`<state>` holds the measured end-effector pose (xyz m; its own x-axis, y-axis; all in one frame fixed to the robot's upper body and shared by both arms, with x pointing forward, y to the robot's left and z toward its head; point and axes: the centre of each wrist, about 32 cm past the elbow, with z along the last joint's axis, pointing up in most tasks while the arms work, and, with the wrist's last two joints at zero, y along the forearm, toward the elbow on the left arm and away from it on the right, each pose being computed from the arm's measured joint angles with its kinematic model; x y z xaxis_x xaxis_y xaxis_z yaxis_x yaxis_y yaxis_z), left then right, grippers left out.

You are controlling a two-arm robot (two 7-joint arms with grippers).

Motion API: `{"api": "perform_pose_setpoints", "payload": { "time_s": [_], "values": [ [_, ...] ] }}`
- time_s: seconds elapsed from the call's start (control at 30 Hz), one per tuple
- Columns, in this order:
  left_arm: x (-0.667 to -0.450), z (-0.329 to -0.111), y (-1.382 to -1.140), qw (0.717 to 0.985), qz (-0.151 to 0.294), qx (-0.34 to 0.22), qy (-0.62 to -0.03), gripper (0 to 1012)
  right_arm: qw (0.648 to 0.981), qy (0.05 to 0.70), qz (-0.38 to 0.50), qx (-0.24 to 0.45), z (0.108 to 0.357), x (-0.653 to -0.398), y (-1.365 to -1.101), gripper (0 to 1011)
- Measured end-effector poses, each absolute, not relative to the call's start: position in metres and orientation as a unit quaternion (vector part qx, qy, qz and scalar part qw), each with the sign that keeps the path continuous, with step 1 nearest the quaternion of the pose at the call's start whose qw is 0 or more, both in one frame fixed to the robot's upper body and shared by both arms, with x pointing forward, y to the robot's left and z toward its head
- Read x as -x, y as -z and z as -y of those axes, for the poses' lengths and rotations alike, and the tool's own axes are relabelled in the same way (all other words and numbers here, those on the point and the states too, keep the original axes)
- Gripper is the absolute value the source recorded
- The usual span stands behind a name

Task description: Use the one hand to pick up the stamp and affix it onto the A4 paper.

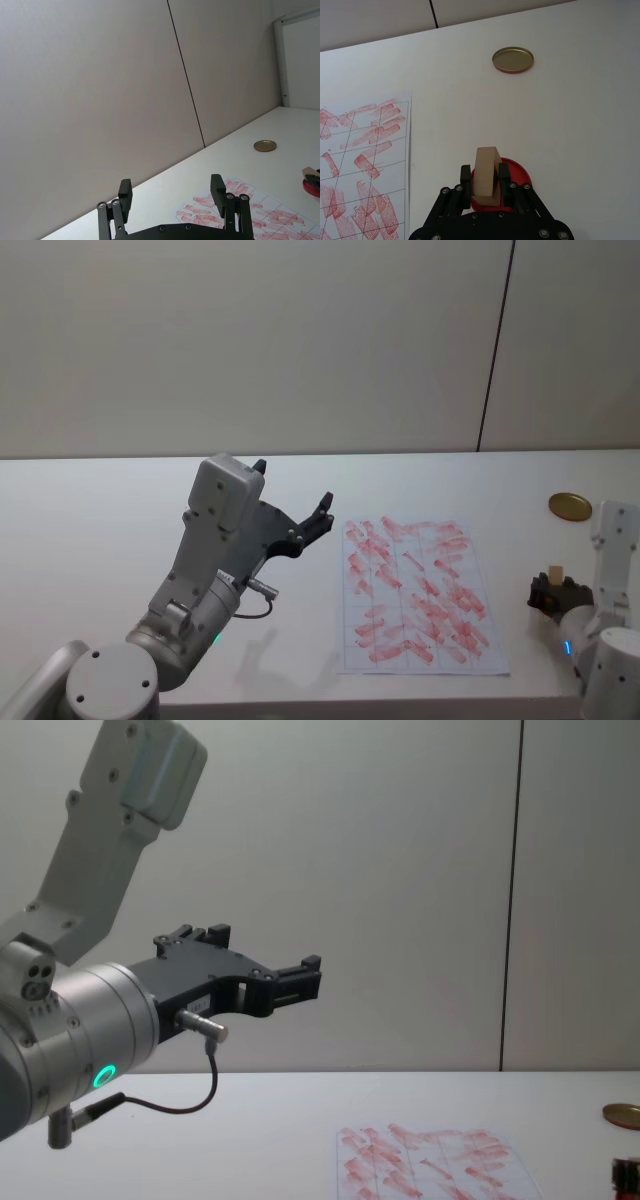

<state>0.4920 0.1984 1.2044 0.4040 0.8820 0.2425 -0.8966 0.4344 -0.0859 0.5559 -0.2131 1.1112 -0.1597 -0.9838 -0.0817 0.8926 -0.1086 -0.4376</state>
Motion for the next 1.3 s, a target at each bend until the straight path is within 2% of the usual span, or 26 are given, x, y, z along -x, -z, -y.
{"api": "perform_pose_setpoints", "payload": {
  "time_s": [0.13, 0.2, 0.87, 1.3],
  "values": [
    [-0.492, -0.1984, -1.2044, 0.837, 0.126, -0.029, -0.531, 993, 0.636, 0.737, -0.199, 0.117, 0.2125, -0.5569, -1.1103, 234],
    [-0.492, -0.1984, -1.2044, 0.837, 0.126, -0.029, -0.531, 993, 0.635, 0.737, -0.2, 0.117, 0.2124, -0.5573, -1.1103, 219],
    [-0.492, -0.1984, -1.2044, 0.837, 0.126, -0.029, -0.531, 993, 0.612, 0.748, -0.233, 0.111, 0.2143, -0.5607, -1.1084, 219],
    [-0.492, -0.1984, -1.2044, 0.837, 0.126, -0.029, -0.531, 993, 0.609, 0.747, -0.245, 0.104, 0.2162, -0.5604, -1.1081, 219]
  ]
}}
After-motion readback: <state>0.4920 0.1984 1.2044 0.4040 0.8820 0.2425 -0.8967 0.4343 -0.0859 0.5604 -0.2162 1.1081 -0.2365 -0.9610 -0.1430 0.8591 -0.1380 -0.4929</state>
